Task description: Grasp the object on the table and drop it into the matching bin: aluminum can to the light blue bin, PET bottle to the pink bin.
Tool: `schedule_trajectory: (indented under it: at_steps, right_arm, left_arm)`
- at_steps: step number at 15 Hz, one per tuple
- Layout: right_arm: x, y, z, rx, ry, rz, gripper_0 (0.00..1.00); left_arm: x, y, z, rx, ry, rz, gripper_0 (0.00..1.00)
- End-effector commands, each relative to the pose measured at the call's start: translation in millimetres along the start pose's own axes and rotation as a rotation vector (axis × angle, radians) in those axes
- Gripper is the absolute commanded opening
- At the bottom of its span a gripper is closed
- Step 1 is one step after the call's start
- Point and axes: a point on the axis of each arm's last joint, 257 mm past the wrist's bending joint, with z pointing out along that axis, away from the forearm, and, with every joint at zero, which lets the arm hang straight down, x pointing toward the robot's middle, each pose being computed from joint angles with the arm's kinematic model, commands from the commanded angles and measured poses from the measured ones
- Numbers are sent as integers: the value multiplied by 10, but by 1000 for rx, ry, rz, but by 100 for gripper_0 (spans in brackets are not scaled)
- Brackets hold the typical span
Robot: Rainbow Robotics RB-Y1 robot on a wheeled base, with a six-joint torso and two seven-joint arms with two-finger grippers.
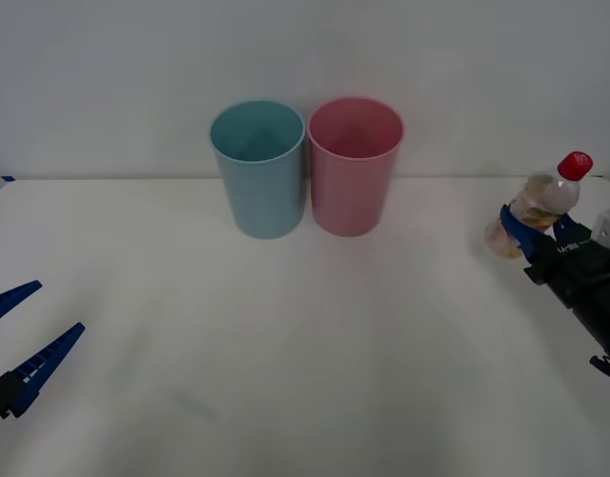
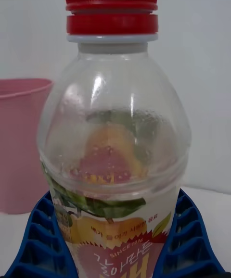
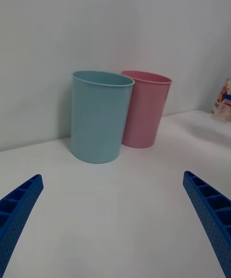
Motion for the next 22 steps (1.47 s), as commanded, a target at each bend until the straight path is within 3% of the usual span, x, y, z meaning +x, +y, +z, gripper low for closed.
schedule_trajectory:
  at_steps: [1,10,16,22]
  right_arm:
    - [-250,255,21,-79,-18,43,0]
    - [-1143,813,182,-272,-67,215,0]
    - [-1469,1099,550,-366,-51,181,0]
    - [-1519,1225,1264,-412,-13,126,0]
  left_arm:
    - [0,0,0,0,0,0,100]
    - [0,0,0,0,0,0,100]
    - [0,0,0,0,0,0,100]
    - [0,0,0,0,0,0,100]
